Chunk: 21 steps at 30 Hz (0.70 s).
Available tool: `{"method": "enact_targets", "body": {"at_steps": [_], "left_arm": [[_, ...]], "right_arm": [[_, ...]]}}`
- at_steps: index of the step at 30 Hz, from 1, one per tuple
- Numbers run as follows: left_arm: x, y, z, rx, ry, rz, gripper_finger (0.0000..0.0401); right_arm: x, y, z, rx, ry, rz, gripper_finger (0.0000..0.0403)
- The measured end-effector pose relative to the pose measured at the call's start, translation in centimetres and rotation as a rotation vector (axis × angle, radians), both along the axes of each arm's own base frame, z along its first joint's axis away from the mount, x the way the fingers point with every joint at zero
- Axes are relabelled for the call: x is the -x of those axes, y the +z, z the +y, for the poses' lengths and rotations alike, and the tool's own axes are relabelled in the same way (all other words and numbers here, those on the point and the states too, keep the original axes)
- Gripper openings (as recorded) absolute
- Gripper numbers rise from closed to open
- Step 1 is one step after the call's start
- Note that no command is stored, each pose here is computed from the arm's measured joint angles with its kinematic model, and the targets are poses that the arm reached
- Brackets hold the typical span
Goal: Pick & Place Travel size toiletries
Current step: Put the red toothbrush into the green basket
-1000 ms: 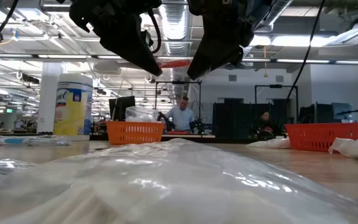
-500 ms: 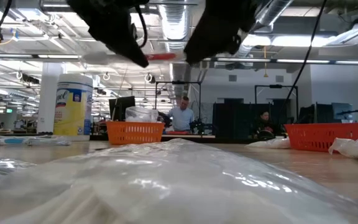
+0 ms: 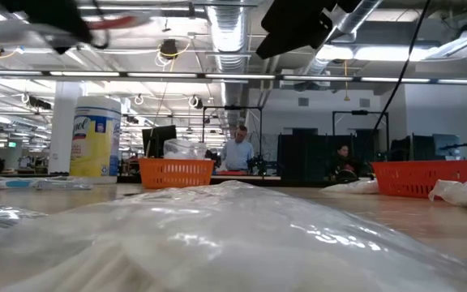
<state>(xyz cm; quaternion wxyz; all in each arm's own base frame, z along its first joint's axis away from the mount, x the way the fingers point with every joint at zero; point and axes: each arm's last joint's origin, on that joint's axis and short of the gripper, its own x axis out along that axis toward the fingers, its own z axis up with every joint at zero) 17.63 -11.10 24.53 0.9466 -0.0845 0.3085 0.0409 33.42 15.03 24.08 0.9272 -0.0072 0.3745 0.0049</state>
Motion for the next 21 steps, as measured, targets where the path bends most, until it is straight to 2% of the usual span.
{"method": "enact_targets", "body": {"at_steps": [6, 13, 17, 21], "left_arm": [[4.1, -2.5, -3.2, 0.064, -0.113, 0.009, 0.0015], [9.0, -4.3, -6.0, 0.18, -0.106, -0.068, 0.0015], [11.0, -5.1, -6.8, 0.189, -0.118, -0.13, 0.0015], [11.6, -6.1, -7.1, 0.16, -0.126, -0.135, 0.0015]], "right_arm": [[0.1, 0.0, 0.2, 0.005, 0.008, -0.001, 0.0219], [0.2, 0.0, 0.4, 0.008, 0.016, 0.002, 0.0217], [0.2, 0.0, 0.4, 0.009, 0.015, 0.002, 0.0216], [0.1, -0.1, 0.2, 0.014, 0.015, 0.003, 0.0215]]}}
